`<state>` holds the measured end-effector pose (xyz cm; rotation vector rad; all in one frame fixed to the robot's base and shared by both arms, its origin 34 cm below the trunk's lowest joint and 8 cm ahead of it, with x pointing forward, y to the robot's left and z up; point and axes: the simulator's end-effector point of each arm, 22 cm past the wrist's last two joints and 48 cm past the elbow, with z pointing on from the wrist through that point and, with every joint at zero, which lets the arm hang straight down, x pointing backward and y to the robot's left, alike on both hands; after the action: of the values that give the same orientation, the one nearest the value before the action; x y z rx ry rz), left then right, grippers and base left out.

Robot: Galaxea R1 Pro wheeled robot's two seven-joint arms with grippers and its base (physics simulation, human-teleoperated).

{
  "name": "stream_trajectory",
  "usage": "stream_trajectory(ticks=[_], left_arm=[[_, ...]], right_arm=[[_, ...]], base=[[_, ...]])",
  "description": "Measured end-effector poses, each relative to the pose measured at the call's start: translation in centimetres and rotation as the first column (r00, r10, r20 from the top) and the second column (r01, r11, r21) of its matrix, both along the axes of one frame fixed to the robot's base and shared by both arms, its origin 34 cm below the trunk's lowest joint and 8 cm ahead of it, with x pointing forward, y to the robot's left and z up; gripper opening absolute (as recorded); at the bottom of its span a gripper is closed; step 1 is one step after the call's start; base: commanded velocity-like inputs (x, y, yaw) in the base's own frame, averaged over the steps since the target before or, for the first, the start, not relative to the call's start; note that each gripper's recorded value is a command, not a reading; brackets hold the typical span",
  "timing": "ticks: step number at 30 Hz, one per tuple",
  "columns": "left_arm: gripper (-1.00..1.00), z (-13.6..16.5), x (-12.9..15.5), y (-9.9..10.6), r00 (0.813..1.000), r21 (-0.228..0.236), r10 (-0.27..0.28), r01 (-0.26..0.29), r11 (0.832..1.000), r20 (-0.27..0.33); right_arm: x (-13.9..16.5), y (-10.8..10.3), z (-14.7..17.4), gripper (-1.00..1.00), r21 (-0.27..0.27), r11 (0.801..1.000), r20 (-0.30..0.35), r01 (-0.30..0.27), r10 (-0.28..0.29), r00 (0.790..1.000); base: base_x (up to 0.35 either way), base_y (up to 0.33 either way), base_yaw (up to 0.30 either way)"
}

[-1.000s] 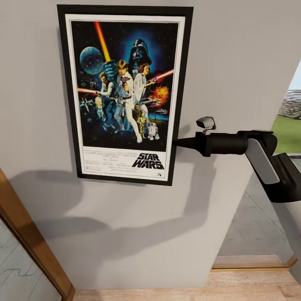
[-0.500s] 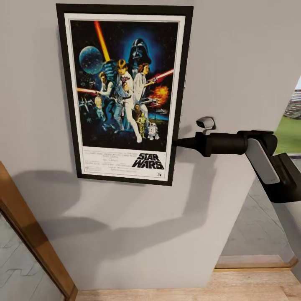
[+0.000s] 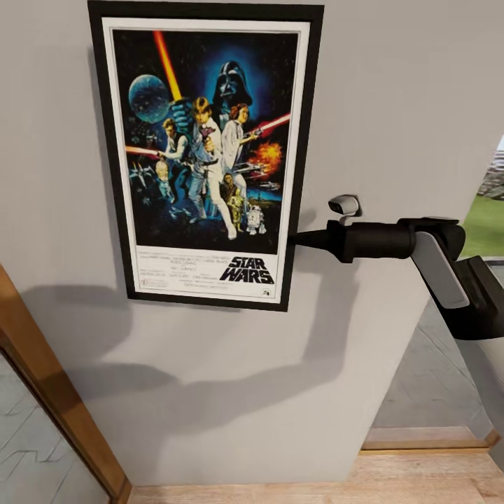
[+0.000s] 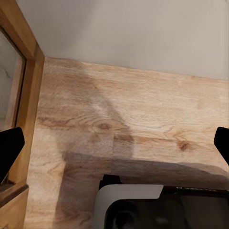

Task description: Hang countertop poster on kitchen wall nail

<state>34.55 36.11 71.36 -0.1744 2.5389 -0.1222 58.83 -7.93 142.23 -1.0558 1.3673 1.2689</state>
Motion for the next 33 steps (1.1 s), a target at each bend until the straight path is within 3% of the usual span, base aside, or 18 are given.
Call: stream_trajectory(ticks=[33], left_arm=[[1.0,-0.01,-0.02,0.01,1.0,0.0,-0.001,0.001,1.0,-0.001]], right_arm=[[-0.09,0.44,-0.63,-1.0,-0.015,1.0,-0.008,-0.008,0.008,1.0]], base=[[0.0,0.014,0.0]])
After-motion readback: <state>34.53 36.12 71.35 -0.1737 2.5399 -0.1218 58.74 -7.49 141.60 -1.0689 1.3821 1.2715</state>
